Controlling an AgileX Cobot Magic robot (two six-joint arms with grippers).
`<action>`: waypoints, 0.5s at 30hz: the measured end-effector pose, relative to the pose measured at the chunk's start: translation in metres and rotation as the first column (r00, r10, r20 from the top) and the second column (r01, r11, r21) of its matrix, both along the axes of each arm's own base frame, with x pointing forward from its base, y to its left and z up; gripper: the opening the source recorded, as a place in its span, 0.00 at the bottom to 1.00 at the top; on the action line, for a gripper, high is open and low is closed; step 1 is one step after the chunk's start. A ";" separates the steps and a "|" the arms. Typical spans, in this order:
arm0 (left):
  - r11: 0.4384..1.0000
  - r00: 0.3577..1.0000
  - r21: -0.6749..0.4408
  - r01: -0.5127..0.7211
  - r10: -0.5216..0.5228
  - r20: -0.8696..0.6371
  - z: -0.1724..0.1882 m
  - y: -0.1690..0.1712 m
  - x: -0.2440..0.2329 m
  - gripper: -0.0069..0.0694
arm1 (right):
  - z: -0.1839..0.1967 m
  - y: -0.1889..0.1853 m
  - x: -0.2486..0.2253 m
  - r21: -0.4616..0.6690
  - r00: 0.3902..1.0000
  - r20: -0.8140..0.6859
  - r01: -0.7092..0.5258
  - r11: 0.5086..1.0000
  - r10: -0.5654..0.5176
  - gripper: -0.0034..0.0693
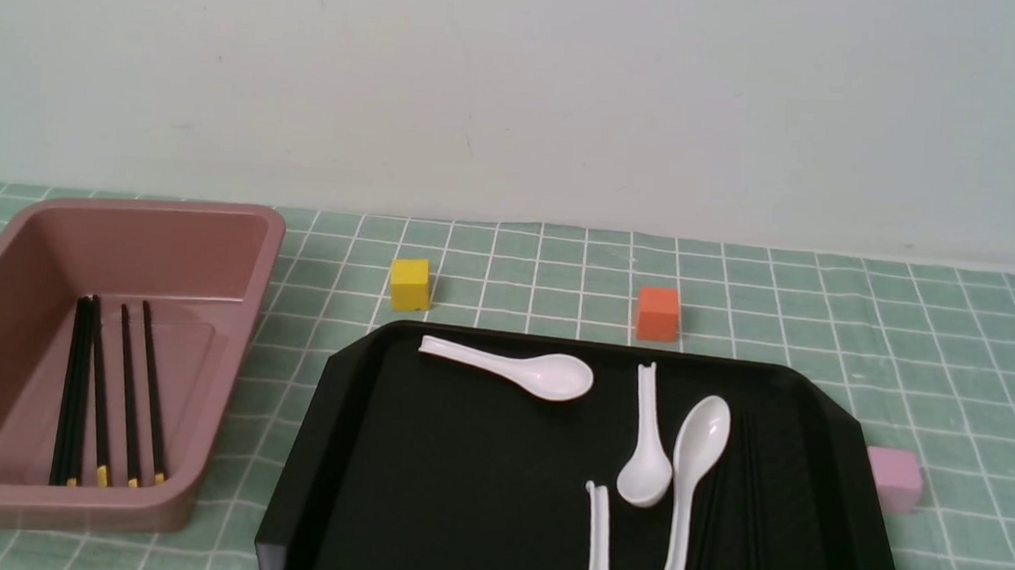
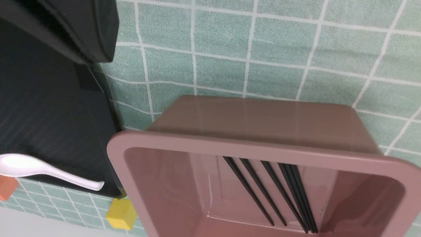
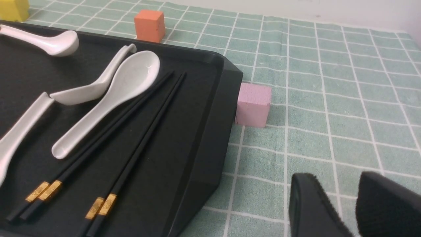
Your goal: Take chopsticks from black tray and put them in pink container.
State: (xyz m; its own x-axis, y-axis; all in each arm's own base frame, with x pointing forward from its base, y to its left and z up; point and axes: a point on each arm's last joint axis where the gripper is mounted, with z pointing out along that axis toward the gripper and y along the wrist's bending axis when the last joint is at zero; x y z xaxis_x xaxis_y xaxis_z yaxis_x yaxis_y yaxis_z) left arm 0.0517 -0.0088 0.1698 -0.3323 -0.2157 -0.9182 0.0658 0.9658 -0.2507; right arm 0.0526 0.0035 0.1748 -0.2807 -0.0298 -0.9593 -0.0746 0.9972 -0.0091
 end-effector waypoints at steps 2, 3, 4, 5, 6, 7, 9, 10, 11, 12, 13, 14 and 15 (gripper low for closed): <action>1.000 1.000 0.006 -0.001 0.001 0.001 0.000 0.000 0.000 0.11 | 0.000 0.000 0.000 0.000 1.000 0.000 0.000 1.000 0.000 0.38; 1.000 1.000 0.008 -0.001 0.001 0.001 0.000 0.000 0.000 0.11 | 0.000 0.000 0.000 0.000 1.000 0.000 0.000 1.000 0.000 0.38; 1.000 1.000 0.009 -0.001 0.001 0.001 0.000 0.000 0.000 0.11 | 0.000 0.000 0.000 0.000 1.000 0.000 0.000 1.000 0.000 0.38; 1.000 1.000 0.009 -0.001 0.001 0.000 0.000 0.000 0.000 0.11 | 0.000 0.000 0.000 0.000 1.000 0.000 0.000 1.000 0.000 0.38; 1.000 1.000 0.009 -0.001 0.001 0.000 0.000 0.000 0.000 0.11 | 0.000 0.000 0.000 0.000 1.000 0.000 0.000 1.000 0.000 0.38; 1.000 1.000 0.010 -0.001 0.001 -0.001 0.000 0.000 0.000 0.11 | 0.000 0.000 0.000 0.000 1.000 0.000 0.000 1.000 0.000 0.38; 1.000 1.000 0.012 -0.002 0.002 -0.001 0.000 0.000 0.000 0.12 | 0.000 0.000 0.000 0.000 1.000 0.000 0.000 1.000 0.000 0.38; 1.000 1.000 0.012 -0.002 0.002 -0.001 0.000 0.000 0.000 0.12 | 0.000 0.000 0.000 0.000 1.000 0.000 0.000 1.000 0.000 0.38; 1.000 1.000 0.012 -0.002 0.002 -0.001 0.000 0.000 0.000 0.12 | 0.000 0.000 0.000 0.000 1.000 0.000 0.000 1.000 0.000 0.38; 1.000 1.000 0.012 -0.002 0.002 -0.001 0.000 0.000 0.000 0.12 | 0.000 0.000 0.000 0.000 1.000 0.000 0.000 1.000 0.000 0.38; 1.000 1.000 0.012 -0.002 0.002 -0.001 0.000 0.000 0.000 0.12 | 0.000 0.000 0.000 0.000 1.000 0.000 0.000 1.000 0.000 0.38; 1.000 1.000 0.012 -0.002 0.002 -0.001 0.000 0.000 0.000 0.12 | 0.000 0.000 0.000 0.000 1.000 0.000 0.000 1.000 0.000 0.38; 1.000 1.000 0.012 -0.002 0.002 -0.001 0.000 0.000 0.000 0.12 | 0.000 0.000 0.000 0.000 1.000 0.000 0.000 1.000 0.000 0.38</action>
